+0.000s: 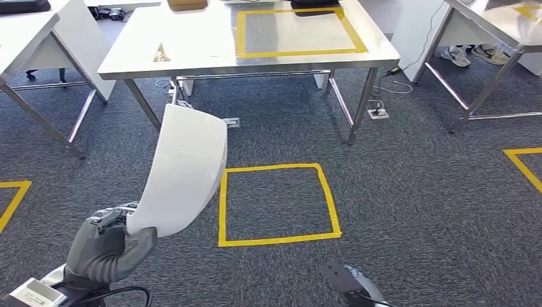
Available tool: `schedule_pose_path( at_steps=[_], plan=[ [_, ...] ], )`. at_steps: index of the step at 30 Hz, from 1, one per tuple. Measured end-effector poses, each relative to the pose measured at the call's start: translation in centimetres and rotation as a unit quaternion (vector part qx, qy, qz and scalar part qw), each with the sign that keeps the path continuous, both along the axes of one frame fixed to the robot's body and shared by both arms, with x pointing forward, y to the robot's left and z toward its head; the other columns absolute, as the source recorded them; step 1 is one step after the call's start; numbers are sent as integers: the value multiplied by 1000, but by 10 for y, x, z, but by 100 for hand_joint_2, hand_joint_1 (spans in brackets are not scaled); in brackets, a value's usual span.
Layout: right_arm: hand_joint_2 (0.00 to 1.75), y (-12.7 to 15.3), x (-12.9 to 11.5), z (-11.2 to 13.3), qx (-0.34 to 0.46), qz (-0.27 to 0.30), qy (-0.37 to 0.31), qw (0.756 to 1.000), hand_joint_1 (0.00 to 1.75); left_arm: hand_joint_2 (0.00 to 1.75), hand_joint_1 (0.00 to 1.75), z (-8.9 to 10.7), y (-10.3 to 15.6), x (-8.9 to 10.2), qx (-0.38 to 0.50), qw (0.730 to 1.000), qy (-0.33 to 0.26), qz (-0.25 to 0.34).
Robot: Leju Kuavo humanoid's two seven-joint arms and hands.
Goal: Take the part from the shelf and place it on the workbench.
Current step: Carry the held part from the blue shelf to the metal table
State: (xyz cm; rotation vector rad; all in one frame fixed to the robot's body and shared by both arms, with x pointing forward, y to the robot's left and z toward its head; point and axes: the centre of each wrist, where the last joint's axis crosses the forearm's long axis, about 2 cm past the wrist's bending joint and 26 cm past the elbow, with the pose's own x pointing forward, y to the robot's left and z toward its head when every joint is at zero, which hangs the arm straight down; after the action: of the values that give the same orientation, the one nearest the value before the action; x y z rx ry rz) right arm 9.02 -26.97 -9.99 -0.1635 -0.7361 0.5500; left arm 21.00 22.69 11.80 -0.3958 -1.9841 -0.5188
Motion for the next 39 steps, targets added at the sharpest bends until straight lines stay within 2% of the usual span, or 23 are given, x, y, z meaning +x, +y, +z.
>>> schedule_pose_path(
  at_steps=[39],
  plan=[
    [0,-6,8,2,-12,-16,-6,1000,0,175,175,1,-3,11,-8,1000,-10,-9]
  ],
)
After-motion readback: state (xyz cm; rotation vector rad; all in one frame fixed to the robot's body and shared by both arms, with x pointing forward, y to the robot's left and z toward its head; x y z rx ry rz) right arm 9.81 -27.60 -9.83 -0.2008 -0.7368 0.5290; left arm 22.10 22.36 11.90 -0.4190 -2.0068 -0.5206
